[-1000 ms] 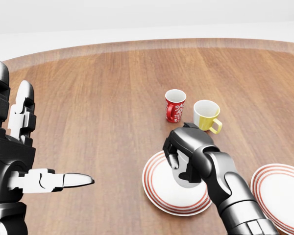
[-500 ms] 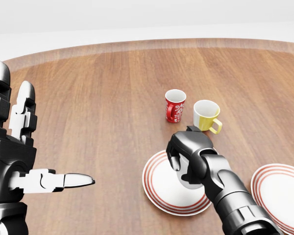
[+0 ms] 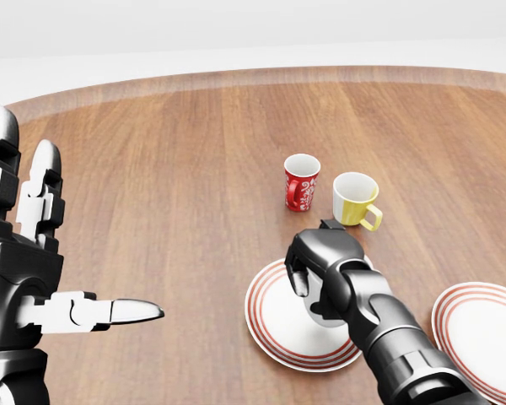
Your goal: Put the white mug on the left plate.
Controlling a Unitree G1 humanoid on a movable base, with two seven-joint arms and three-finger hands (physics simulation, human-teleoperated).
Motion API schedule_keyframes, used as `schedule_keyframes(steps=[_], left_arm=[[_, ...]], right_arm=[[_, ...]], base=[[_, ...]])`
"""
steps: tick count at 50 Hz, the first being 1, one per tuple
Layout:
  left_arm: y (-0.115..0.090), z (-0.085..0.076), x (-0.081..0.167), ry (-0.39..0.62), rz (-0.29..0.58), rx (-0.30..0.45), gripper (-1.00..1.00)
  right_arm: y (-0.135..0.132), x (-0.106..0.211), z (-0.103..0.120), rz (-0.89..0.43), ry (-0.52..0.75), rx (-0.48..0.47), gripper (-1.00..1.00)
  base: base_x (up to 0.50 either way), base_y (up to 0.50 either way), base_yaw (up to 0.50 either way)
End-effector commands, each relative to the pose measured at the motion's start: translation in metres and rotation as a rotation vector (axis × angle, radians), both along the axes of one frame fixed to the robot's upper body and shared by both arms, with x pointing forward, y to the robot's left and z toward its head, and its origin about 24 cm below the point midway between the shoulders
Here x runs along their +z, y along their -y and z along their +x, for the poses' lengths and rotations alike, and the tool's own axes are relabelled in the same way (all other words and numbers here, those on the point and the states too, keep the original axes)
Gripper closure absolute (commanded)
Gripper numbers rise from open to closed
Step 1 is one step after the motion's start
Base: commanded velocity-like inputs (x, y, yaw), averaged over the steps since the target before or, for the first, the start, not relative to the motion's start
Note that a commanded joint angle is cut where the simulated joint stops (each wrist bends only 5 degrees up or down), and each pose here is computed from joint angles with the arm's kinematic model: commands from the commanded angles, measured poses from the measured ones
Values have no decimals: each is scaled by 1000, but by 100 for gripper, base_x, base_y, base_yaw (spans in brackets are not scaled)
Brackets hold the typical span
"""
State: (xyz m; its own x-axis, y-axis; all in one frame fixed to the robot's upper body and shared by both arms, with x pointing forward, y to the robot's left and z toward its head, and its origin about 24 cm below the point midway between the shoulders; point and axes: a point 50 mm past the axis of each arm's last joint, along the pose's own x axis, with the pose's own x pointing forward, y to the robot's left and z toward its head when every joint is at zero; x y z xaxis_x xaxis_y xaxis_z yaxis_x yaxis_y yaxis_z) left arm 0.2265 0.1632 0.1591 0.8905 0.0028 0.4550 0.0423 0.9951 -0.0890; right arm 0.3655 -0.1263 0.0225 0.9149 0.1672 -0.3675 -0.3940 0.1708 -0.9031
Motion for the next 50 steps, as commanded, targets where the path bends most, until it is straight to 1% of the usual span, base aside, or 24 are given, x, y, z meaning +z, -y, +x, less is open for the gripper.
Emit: schedule_keyframes(steps=[1, 22, 44, 45, 46, 47, 48, 49, 50], left_arm=[[0, 0, 0, 2, 0, 0, -100], [1, 0, 0, -1, 1, -1, -100], [0, 0, -1, -3, 1, -1, -100], [0, 0, 0, -2, 1, -1, -100], [0, 0, -1, -2, 1, -1, -100], [0, 0, 0, -2, 1, 0, -100], [0, 0, -1, -2, 0, 1, -100], [0, 0, 0, -2, 0, 1, -100], [0, 0, 0, -2, 0, 1, -100]], right_arm=[[-2, 0, 0, 26, 4, -7, 100], [-2, -8, -4, 19, -6, -16, 100], [-2, -7, -3, 13, 8, -17, 100], [-2, -6, -3, 13, 10, -17, 91], [-2, -6, -3, 13, 11, -17, 72], [-2, -6, -3, 13, 11, -17, 58], [-1, -6, -3, 13, 11, -18, -18], [-1, -7, -3, 12, 9, -19, -32], [-1, -7, -3, 11, 8, -19, -38]], base=[[0, 0, 0], [0, 0, 0], [0, 0, 0], [0, 0, 0], [0, 0, 0], [0, 0, 0], [0, 0, 0], [0, 0, 0], [0, 0, 0]])
